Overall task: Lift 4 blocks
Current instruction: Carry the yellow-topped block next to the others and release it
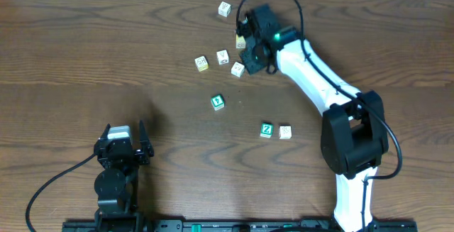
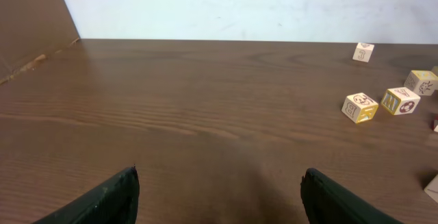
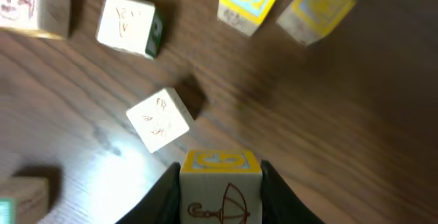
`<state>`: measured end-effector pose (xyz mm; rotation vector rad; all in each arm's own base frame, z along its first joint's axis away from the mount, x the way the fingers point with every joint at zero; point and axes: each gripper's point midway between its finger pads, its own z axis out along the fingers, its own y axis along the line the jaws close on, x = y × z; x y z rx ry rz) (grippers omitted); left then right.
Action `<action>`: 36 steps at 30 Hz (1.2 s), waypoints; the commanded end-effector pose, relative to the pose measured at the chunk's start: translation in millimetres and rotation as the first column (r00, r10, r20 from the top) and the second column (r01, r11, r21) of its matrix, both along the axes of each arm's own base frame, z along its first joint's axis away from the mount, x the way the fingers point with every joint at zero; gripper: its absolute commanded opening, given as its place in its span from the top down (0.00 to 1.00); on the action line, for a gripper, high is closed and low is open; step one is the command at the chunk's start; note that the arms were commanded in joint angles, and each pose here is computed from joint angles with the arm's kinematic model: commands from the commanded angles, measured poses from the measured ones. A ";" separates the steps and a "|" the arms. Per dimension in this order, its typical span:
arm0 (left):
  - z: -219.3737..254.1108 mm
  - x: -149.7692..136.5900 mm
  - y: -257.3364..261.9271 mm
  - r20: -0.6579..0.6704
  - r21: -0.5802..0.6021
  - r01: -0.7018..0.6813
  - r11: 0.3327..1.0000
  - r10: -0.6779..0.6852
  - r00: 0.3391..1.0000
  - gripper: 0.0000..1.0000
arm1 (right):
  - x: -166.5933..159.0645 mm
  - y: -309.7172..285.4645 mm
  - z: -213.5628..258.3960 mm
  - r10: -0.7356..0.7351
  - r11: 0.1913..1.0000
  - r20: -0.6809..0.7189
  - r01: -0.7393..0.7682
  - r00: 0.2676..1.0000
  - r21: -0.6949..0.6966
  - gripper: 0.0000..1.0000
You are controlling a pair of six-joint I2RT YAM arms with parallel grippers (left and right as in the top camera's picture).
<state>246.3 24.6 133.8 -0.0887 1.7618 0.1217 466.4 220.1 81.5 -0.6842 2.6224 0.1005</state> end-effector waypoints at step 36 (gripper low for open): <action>-17.7 -2.6 3.0 -0.052 -0.024 -0.021 0.999 0.020 0.998 0.24 | -207.0 -157.1 -2.8 -0.576 0.779 -0.114 0.586 0.809 0.224 0.76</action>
